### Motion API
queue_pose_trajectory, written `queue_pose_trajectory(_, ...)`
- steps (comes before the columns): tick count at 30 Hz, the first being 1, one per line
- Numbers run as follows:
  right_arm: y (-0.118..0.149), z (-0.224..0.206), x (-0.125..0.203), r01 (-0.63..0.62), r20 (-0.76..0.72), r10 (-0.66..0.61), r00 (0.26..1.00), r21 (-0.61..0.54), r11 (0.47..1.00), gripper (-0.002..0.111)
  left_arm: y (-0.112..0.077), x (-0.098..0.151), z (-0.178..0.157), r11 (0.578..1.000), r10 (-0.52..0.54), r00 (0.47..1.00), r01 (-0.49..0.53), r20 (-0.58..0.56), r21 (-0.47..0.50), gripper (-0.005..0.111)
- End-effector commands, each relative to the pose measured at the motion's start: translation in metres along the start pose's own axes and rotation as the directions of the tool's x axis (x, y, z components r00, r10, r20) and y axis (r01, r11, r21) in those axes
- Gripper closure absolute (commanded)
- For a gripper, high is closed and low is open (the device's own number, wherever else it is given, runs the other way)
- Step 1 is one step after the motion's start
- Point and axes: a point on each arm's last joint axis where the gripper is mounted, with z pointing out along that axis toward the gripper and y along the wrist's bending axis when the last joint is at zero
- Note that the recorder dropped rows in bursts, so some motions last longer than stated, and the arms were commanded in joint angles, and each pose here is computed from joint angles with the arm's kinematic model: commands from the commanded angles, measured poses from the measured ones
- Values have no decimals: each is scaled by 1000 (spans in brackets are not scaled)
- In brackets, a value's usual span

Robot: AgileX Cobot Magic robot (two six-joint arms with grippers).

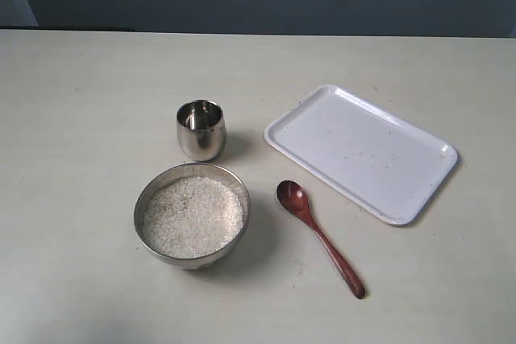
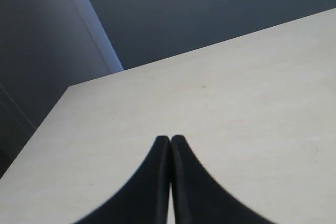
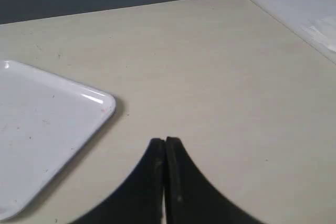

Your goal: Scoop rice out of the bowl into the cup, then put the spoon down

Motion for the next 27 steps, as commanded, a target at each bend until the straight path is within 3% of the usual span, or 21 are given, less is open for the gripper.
queue_pose_trajectory(1,-1,0,0,23,10,-23,1000,8,1000,109,0,-2,-1,1000,-7,1000,7,17,-2,106)
queue_pose_trajectory(5,-1,0,-1,30,19,-30,999,9,1000,109,0,-2,-1,1000,-7,1000,7,17,-2,106)
queue_pose_trajectory(8,0,-1,-10,42,114,-42,993,8,999,109,0,-2,-1,1000,-7,1000,7,17,-2,106)
queue_pose_trajectory(16,-3,-10,-40,-194,448,202,871,-65,979,109,0,-2,-1,1000,-7,1000,7,17,-2,106)
queue_pose_trajectory(18,-4,-12,-43,-341,468,365,805,-138,930,109,0,-2,-1,1000,-7,1000,7,17,-2,106)
queue_pose_trajectory(22,-4,-10,-41,-666,342,731,591,-304,681,109,0,-2,-1,1000,-7,1000,7,17,-2,106)
queue_pose_trajectory(23,-4,-10,-40,-680,328,747,578,-312,664,109,0,-2,-1,1000,-7,1000,7,17,-2,106)
queue_pose_trajectory(27,-3,-10,-39,-665,323,729,604,-301,684,109,0,-2,-1,1000,-7,1000,7,17,-2,106)
